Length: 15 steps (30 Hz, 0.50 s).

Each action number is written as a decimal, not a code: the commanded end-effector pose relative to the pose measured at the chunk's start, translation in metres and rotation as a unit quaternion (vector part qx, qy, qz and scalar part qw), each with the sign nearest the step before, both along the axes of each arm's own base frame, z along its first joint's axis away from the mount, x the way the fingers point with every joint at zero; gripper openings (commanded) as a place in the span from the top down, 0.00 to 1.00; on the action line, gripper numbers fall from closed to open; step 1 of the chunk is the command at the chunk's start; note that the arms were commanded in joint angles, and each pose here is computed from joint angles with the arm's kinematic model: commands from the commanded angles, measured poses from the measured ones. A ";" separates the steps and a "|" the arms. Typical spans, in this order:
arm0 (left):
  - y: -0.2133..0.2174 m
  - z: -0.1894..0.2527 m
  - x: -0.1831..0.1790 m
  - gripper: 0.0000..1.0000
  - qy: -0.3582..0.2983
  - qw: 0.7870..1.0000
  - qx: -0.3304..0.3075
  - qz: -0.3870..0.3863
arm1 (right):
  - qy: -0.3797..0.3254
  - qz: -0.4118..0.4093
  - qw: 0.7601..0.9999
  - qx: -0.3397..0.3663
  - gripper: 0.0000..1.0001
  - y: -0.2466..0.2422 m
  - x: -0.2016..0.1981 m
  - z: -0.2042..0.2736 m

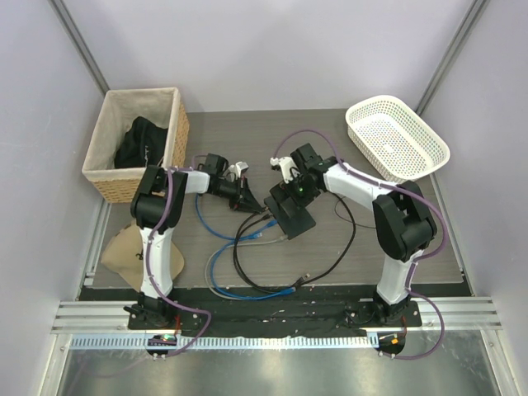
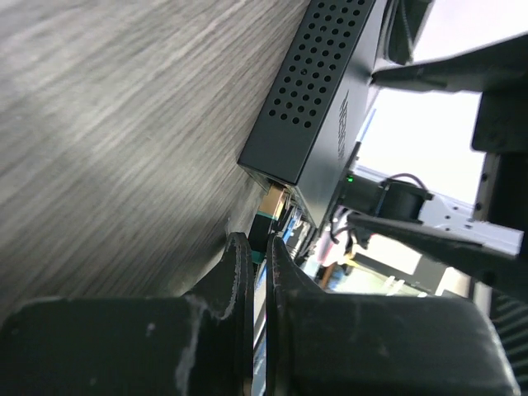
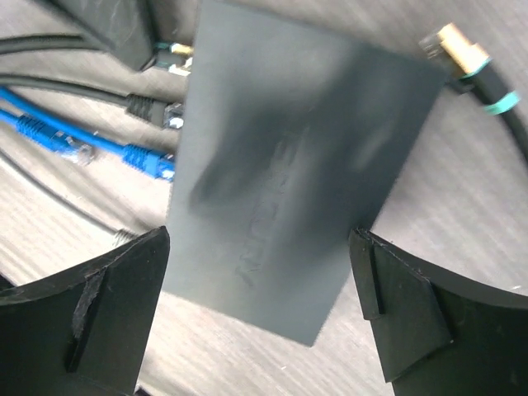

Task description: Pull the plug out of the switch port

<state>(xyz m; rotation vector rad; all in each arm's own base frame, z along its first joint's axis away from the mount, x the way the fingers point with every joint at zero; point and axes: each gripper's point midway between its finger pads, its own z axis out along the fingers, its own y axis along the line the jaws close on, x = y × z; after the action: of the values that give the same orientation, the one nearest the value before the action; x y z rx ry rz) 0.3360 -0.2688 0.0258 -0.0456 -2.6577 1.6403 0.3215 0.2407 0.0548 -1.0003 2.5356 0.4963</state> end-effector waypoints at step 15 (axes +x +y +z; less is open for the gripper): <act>0.034 -0.031 0.030 0.45 -0.077 0.985 0.151 0.042 | 0.018 0.029 0.999 -0.006 0.19 0.021 -0.019 -0.017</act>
<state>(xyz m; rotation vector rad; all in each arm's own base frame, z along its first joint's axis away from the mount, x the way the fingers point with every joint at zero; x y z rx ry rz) 0.3444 -0.2685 0.0352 -0.0411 -2.6841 1.6333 0.3075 0.2600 0.0520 -1.0589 2.5190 0.5152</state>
